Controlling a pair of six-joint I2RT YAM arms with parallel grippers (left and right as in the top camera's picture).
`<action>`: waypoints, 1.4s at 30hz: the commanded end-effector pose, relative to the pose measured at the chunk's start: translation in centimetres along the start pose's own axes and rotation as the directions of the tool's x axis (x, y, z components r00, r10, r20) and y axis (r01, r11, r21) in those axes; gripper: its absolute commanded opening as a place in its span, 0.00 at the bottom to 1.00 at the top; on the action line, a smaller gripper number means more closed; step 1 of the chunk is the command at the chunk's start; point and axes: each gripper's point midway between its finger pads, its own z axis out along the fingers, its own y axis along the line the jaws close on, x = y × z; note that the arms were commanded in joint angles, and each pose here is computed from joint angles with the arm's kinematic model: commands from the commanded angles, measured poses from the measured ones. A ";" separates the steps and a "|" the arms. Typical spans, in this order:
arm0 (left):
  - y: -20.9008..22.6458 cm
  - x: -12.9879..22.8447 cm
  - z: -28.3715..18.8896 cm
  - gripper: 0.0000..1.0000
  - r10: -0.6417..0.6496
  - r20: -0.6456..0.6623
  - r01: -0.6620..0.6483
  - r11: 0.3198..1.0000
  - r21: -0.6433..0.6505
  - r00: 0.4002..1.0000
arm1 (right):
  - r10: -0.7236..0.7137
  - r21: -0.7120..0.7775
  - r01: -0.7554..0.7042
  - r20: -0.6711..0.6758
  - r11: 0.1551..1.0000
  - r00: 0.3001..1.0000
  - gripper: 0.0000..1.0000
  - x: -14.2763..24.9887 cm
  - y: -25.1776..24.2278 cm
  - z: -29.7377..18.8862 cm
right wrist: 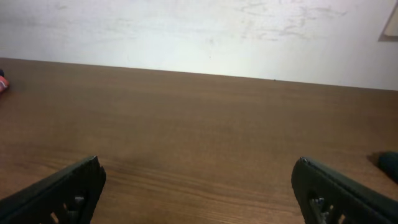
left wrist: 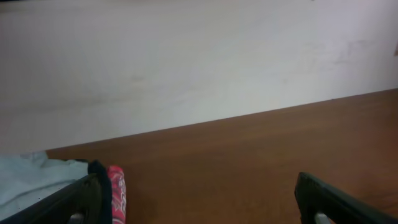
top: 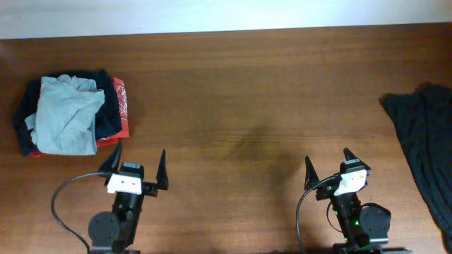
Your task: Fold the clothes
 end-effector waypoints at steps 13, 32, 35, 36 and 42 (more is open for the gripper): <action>0.3 6.3 -2.0 0.99 0.019 -0.178 -0.027 0.999 -0.041 0.984 | 0.002 0.003 -0.002 -0.006 1.000 1.000 0.99 0.3 0.0 0.0; 0.3 5.0 -2.1 0.99 0.025 -0.124 -0.031 0.999 -0.044 0.992 | 0.002 0.003 -0.002 -0.006 1.000 1.000 0.99 0.3 0.0 0.0; 0.3 5.0 -2.1 0.99 0.025 -0.123 -0.030 0.999 -0.044 0.992 | 0.002 0.003 -0.002 -0.006 1.000 1.000 0.99 0.3 0.0 0.0; 0.3 5.0 -2.1 0.99 0.025 -0.124 -0.031 0.999 -0.044 0.992 | 0.002 0.003 -0.002 -0.006 1.000 1.000 0.99 0.3 0.0 0.0; 0.3 5.0 -2.1 0.99 0.025 -0.124 -0.031 0.999 -0.044 0.992 | 0.002 0.003 -0.002 -0.006 1.000 1.000 0.99 0.3 0.0 0.0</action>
